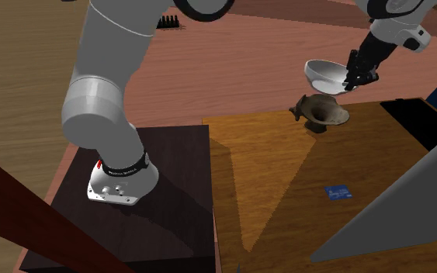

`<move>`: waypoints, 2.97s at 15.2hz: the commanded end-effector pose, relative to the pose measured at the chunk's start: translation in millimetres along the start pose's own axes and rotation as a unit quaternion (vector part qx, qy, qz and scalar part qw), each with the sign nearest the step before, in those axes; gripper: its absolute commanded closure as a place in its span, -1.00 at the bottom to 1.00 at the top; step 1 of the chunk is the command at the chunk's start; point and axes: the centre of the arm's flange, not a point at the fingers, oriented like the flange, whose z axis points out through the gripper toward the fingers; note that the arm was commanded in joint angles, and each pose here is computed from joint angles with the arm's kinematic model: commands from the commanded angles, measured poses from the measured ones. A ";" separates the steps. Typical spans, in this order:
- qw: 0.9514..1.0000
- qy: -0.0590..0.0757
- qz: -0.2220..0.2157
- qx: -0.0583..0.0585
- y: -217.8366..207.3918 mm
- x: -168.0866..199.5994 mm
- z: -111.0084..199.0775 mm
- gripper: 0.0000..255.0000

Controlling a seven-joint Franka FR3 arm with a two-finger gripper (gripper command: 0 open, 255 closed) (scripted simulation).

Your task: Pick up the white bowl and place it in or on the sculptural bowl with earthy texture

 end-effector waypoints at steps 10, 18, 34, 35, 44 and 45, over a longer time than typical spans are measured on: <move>1.000 0.000 0.000 0.000 -43.5 43.9 32.6 1.00; 1.000 0.000 0.000 0.000 -36.9 46.8 74.2 1.00; 1.000 0.000 0.000 0.000 -31.6 49.2 107.3 -1.00; 1.000 0.000 0.000 0.000 -31.7 49.2 107.3 -1.00; 1.000 0.000 0.000 0.000 -31.6 49.0 57.4 -1.00; 1.000 0.000 0.000 0.000 -31.6 49.1 57.4 -1.00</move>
